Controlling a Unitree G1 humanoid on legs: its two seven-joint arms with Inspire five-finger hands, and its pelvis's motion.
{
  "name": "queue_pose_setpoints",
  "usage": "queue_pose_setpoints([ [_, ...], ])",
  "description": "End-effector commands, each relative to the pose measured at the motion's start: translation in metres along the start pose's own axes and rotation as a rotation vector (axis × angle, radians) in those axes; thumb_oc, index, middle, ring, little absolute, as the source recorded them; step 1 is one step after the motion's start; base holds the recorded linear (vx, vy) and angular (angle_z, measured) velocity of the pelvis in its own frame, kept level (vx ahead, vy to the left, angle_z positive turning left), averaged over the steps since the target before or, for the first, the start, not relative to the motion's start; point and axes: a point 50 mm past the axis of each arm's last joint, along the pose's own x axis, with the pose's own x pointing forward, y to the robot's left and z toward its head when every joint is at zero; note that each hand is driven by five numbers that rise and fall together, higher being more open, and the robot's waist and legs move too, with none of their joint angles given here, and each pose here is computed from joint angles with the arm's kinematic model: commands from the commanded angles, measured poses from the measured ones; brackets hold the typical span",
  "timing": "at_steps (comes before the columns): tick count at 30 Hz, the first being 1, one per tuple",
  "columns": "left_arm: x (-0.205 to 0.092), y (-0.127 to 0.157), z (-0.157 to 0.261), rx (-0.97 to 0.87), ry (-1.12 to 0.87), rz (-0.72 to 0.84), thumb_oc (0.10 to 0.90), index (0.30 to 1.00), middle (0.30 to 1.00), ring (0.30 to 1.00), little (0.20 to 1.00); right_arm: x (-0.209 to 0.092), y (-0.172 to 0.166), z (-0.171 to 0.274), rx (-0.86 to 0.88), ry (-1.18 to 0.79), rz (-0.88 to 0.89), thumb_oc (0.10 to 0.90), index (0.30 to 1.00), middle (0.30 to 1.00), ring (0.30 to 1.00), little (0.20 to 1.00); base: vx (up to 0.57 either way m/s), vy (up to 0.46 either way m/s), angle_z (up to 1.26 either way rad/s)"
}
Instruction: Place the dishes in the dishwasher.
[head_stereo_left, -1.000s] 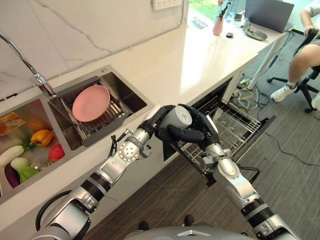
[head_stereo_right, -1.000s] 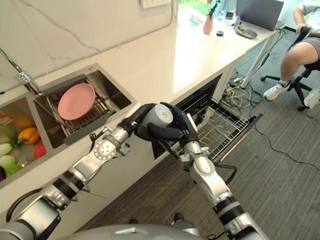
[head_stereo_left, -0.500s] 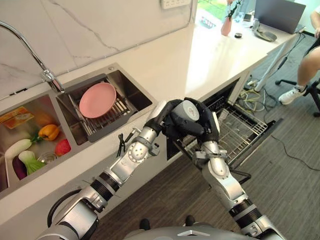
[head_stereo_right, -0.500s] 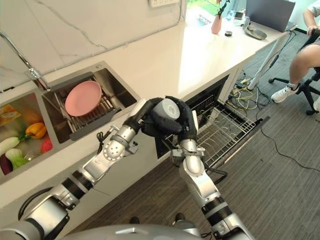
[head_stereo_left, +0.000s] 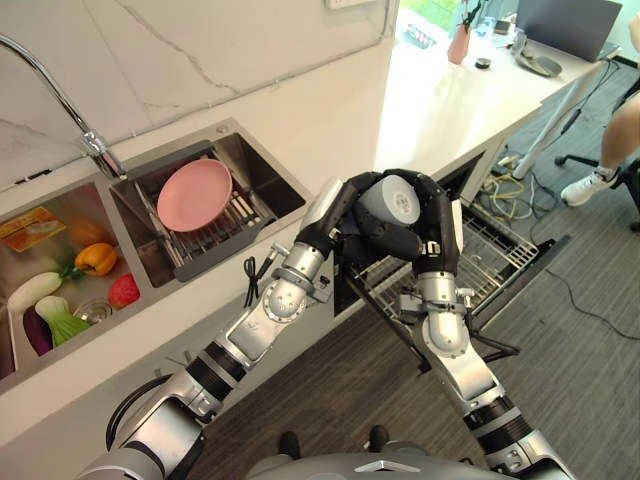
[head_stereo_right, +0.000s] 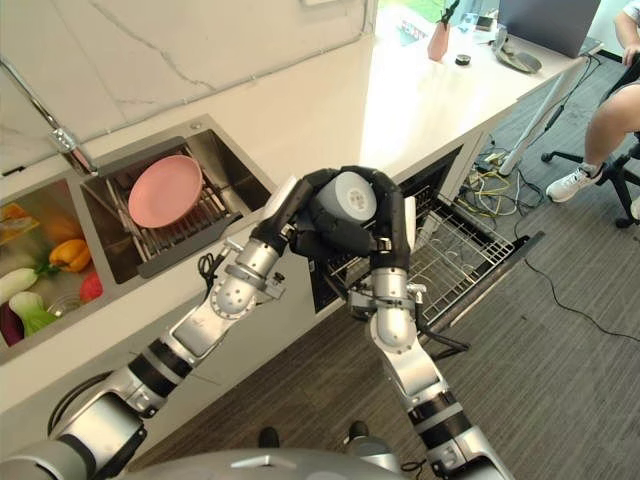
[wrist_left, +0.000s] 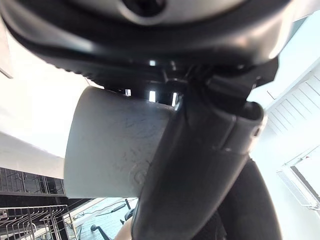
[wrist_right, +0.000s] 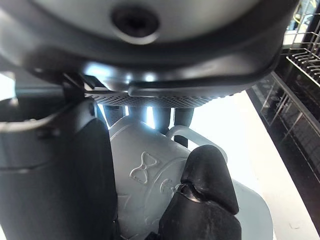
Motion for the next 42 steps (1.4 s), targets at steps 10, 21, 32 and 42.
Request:
queue_pose_setpoints([
  [10, -0.013, -0.016, 0.034, -0.693, -0.104, -0.173, 0.8, 0.9, 0.9, 0.9, 0.9, 0.045, -0.161, 0.054, -0.009, -0.239, -1.007, 0.4, 0.3, 0.3, 0.3, 0.3, 0.01, 0.001, 0.06],
  [21, -0.004, 0.032, 0.059, -0.292, -0.341, 0.043, 0.8, 0.9, 0.9, 0.9, 0.9, 0.045, -0.152, 0.052, 0.021, -0.261, -0.98, 0.4, 0.3, 0.3, 0.3, 0.3, 0.0, 0.0, 0.01],
  [32, -0.015, 0.032, 0.045, -0.379, -0.259, 0.082, 0.8, 0.9, 0.9, 0.9, 0.9, 0.038, -0.15, 0.047, 0.08, -0.23, -0.962, 0.4, 0.3, 0.3, 0.3, 0.3, 0.0, -0.003, -0.03],
  [42, -0.019, 0.003, 0.018, -0.697, -0.05, -0.087, 0.8, 0.9, 0.9, 0.9, 0.9, 0.042, -0.135, 0.021, 0.09, -0.062, -0.786, 0.4, 0.3, 0.3, 0.3, 0.3, 0.0, 0.001, 0.0],
])
